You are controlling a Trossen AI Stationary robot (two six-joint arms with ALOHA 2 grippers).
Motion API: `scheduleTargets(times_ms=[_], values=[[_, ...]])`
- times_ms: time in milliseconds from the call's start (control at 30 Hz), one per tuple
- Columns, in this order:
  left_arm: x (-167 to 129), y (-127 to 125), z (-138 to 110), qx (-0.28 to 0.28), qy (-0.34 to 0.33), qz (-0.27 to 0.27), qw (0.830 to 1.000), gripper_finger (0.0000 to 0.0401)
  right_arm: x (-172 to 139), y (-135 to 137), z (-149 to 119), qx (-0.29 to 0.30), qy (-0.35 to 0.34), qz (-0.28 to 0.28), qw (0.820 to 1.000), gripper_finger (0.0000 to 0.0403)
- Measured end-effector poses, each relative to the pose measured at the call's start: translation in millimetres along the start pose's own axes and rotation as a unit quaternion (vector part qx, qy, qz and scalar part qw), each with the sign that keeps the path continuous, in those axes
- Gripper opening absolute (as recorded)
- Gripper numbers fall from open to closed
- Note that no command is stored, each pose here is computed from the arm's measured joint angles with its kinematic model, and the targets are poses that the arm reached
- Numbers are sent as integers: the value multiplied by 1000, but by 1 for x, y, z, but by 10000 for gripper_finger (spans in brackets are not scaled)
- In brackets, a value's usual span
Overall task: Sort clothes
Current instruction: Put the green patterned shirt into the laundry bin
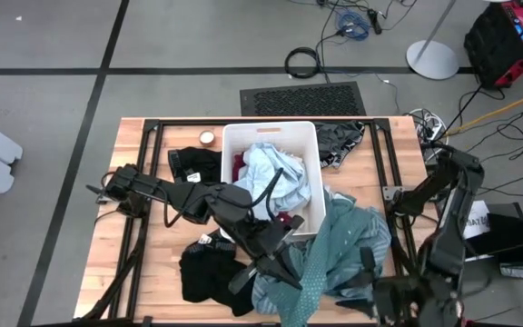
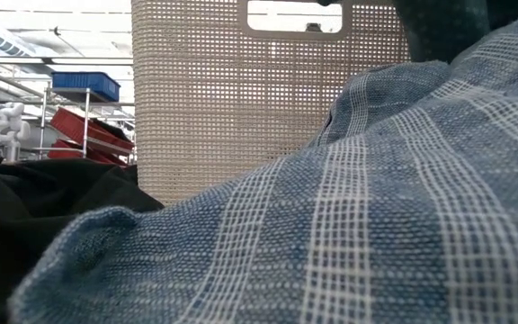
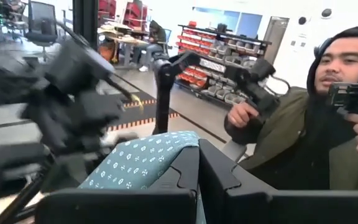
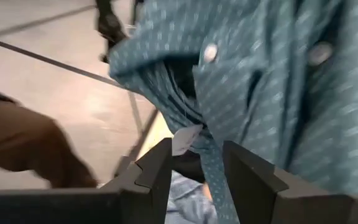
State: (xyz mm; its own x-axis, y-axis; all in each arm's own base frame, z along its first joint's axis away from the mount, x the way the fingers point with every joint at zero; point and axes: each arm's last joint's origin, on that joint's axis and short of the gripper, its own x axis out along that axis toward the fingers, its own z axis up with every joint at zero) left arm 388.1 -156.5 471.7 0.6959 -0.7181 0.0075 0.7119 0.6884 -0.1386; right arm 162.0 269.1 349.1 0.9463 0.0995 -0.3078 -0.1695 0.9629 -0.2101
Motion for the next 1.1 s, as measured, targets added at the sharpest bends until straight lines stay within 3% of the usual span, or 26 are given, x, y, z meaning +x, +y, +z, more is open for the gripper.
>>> scheduleTargets(times_ms=[200, 400, 567, 667, 1100], values=[[0, 0, 4, 9, -19, 8, 1000, 5, 33, 32, -20, -50, -2, -73, 996, 130], [0, 1, 6, 9, -32, 27, 999, 6, 62, 48, -30, -45, -22, -123, 991, 130], [0, 1, 9, 13, -47, 35, 998, 6, 74, 55, -40, -69, -33, -261, 962, 130], [0, 0, 9, 13, -46, 34, 998, 6, 77, 58, -42, -68, -38, -316, 945, 130], [0, 2, 6, 11, -33, 43, 998, 6, 85, 53, -19, -26, -56, -315, 947, 130]])
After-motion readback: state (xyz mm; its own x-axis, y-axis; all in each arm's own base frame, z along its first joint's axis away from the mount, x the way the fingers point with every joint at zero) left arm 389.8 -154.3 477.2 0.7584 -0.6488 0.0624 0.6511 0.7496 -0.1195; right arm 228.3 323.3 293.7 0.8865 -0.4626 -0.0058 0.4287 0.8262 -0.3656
